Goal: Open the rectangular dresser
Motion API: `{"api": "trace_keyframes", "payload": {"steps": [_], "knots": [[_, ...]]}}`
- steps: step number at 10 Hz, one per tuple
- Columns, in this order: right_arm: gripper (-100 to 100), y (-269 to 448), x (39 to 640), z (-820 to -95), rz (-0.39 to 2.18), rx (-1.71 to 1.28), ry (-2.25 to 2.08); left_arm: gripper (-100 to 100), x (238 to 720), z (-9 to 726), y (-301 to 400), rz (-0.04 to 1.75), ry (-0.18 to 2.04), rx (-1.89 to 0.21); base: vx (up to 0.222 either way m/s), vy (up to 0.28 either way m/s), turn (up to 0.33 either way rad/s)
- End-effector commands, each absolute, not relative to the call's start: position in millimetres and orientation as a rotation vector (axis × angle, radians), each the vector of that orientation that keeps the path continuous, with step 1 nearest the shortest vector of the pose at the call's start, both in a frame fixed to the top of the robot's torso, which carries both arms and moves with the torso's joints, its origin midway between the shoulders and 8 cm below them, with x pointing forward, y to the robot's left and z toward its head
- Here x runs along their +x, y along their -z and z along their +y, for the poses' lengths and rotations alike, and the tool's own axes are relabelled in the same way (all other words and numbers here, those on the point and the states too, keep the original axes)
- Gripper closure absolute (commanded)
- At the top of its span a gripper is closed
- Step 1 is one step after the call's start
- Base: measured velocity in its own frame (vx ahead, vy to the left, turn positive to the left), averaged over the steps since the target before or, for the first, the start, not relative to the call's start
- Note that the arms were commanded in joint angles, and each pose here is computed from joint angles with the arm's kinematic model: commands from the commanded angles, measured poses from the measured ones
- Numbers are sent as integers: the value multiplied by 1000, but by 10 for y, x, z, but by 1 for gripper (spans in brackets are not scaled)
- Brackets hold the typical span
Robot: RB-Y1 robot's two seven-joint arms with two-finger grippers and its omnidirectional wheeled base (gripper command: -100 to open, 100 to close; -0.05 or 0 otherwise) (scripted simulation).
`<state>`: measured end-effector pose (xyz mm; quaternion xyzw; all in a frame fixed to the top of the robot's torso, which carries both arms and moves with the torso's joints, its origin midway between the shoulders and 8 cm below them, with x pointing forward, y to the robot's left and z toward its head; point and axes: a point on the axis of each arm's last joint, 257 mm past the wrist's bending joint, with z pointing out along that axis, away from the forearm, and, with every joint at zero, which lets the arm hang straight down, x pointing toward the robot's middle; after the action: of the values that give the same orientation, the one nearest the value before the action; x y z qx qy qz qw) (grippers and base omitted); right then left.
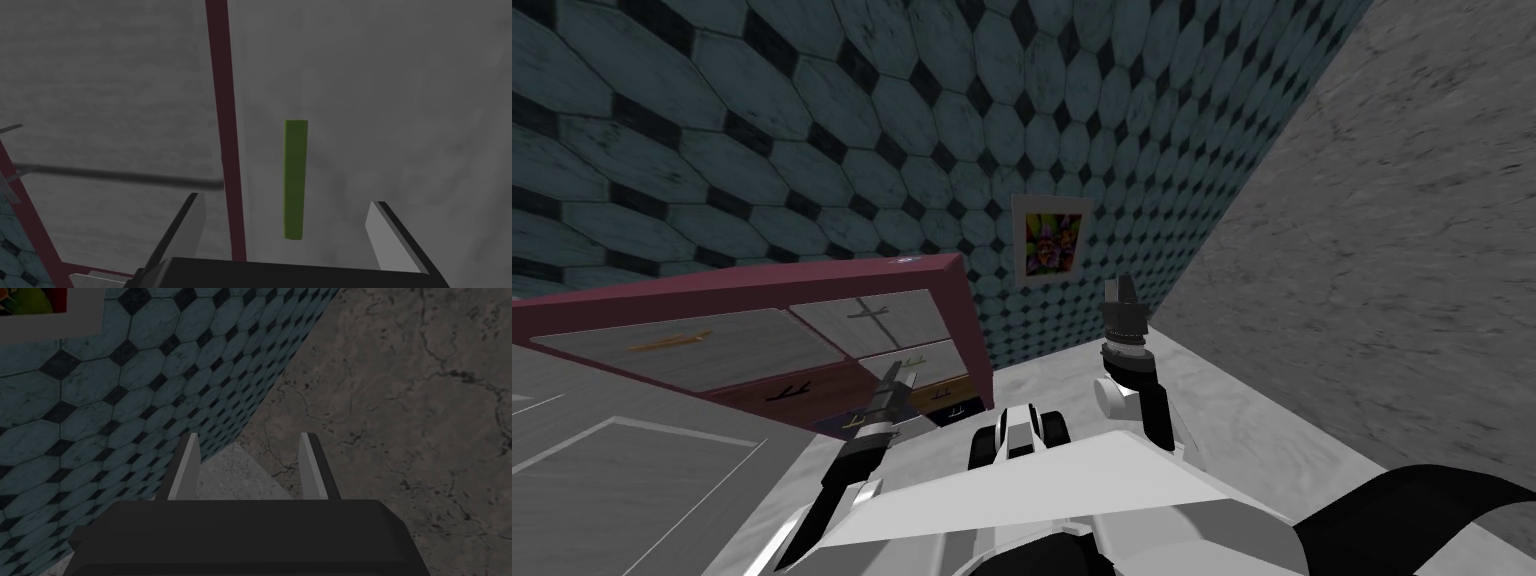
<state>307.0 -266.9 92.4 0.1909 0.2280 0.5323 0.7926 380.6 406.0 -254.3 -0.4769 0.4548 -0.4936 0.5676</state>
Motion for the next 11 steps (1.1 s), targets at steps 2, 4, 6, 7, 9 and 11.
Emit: {"api": "trace_keyframes", "payload": {"steps": [2,4,6,7,9,11], "knots": [[0,-925,3071,-2669,491,410,-1145,-100,4074,3965,2536,1039,1120,-1132,-102,84,-167],[0,-924,3071,-2670,491,410,-1145,-100,4252,3877,2526,1024,1099,-1141,-125,133,-87],[0,-924,3071,-2670,491,410,-1145,-100,4360,3819,2496,1015,1094,-1142,-60,70,-52],[0,-924,3071,-2670,491,410,-1145,-100,4453,3762,2483,1010,1087,-1147,-62,66,-112],[0,-924,3071,-2670,491,410,-1145,-100,4637,3634,2451,1002,1074,-1157,-90,79,-111],[0,-924,3071,-2670,491,410,-1145,-100,4680,3598,2433,998,1076,-1159,-97,65,-64]]}}
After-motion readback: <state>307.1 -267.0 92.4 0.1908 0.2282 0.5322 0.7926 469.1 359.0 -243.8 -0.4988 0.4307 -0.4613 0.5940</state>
